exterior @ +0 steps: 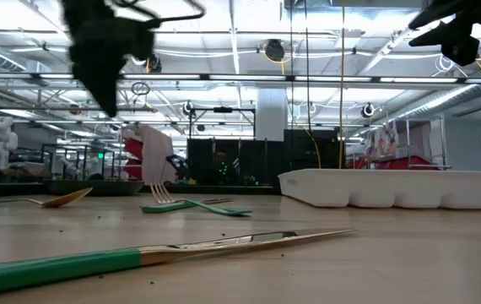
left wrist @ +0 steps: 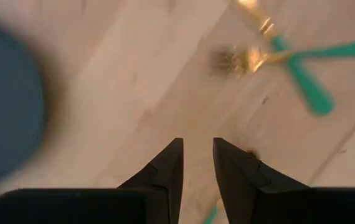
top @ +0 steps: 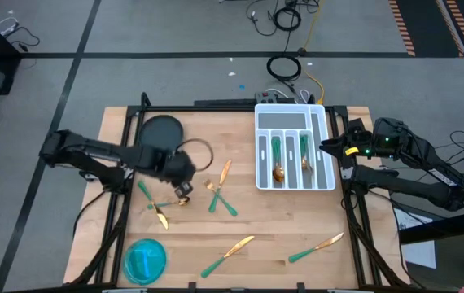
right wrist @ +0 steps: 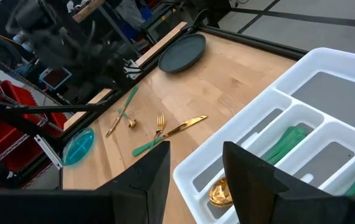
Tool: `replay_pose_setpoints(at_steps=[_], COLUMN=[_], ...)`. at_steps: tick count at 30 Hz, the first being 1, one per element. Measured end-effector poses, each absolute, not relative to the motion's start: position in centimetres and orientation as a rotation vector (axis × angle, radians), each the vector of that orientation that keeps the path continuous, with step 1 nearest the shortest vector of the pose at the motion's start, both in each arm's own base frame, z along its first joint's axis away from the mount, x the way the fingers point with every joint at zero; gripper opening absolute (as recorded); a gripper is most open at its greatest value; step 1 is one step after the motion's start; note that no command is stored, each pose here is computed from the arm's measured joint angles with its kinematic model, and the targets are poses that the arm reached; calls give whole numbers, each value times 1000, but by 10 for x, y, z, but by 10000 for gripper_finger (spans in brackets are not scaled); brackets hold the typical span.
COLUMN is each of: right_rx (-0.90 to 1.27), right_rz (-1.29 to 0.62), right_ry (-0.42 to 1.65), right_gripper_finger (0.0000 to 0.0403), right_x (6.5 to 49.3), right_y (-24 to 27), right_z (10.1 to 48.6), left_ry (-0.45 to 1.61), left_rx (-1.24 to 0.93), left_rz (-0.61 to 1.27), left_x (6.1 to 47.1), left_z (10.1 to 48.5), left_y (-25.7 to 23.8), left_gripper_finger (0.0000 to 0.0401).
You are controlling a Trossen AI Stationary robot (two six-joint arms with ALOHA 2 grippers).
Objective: Sort silverware
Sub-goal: Put the green spoon into the silverware tray
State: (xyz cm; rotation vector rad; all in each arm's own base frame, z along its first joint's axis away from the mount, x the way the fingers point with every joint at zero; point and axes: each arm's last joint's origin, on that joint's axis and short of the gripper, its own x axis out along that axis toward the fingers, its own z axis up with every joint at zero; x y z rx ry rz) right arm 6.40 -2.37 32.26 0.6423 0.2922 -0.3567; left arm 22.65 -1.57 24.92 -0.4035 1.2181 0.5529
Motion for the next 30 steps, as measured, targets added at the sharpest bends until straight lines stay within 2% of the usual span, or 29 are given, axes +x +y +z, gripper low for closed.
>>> replay_pose_setpoints(at_steps=[11, 20, 23, 27, 30], right_rx=[657, 664, 664, 664, 661], right_rz=[-359, -360, -360, -360, -359], right_ry=[288, 286, 286, 286, 286], right_gripper_finger=[141, 141, 141, 141, 141], right_x=[64, 64, 64, 64, 64], right_y=[-24, -24, -24, -24, -24], right_z=[323, 323, 323, 323, 323], left_ry=[1277, 1344, 1371, 1305, 1255], left_rx=[-491, -451, -563, -779, -813], left_rz=[816, 847, 1006, 1168, 1135], left_x=[181, 160, 148, 145, 151], left_z=[185, 165, 160, 162, 166], left_y=[-49, -59, -60, -64, -67], left_gripper_finger=[96, 96, 96, 96, 96])
